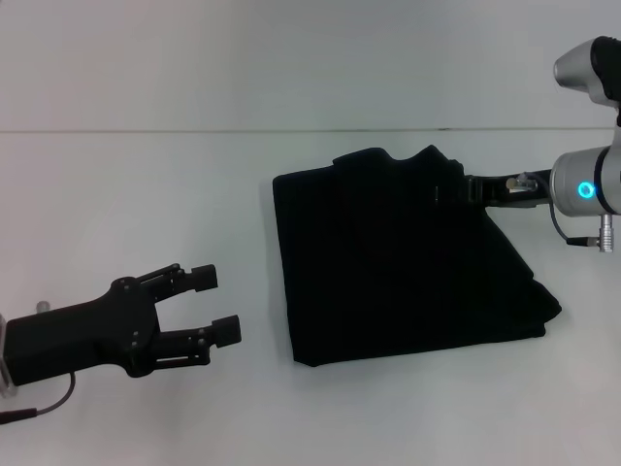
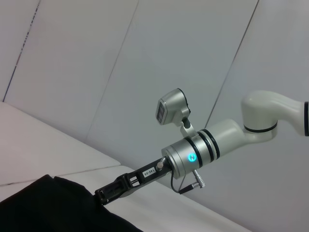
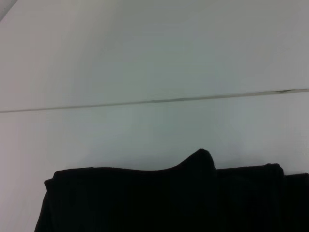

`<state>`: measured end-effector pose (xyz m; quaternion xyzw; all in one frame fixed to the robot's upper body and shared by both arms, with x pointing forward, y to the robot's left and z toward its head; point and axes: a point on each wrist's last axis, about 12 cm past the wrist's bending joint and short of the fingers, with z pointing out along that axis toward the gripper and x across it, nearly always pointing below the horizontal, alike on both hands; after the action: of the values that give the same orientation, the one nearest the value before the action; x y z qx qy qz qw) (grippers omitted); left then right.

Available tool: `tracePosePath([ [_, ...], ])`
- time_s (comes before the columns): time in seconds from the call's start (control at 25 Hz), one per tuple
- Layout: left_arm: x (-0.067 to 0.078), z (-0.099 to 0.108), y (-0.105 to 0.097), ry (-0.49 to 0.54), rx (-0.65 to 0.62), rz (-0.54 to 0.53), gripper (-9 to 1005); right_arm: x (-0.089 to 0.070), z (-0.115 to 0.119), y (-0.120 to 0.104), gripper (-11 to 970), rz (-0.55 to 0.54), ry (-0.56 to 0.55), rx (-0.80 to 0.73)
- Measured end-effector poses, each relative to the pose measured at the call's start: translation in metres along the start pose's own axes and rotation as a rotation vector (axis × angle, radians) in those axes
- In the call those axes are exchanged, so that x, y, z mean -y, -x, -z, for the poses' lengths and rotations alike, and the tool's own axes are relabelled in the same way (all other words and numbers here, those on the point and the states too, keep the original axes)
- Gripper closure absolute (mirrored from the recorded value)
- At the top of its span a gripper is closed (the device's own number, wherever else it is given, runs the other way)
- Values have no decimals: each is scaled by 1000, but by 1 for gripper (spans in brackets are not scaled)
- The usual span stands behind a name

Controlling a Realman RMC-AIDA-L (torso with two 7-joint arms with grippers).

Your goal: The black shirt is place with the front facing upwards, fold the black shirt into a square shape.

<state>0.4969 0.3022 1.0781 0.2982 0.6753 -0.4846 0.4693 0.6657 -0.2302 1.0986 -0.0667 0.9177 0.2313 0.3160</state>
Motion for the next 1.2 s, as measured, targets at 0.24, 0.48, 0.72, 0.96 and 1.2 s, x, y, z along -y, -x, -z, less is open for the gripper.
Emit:
tracePosePath([
  [0.24, 0, 0, -1, 2, 2, 1, 49, 2, 1, -1, 137, -10, 1, -2],
  [0.48, -1, 0, 1, 6, 8, -2, 49, 5, 4, -1, 295, -5, -6, 7],
  [0.72, 0, 0, 0, 8, 10, -2, 49, 7, 5, -1, 548, -18, -5, 9],
  [0.96, -1, 0, 1, 8, 11, -3, 49, 12, 10, 1, 835, -48, 9, 41],
  [1.2, -1, -1, 1, 6, 12, -3, 49, 14, 14, 1, 904, -67, 33, 54],
])
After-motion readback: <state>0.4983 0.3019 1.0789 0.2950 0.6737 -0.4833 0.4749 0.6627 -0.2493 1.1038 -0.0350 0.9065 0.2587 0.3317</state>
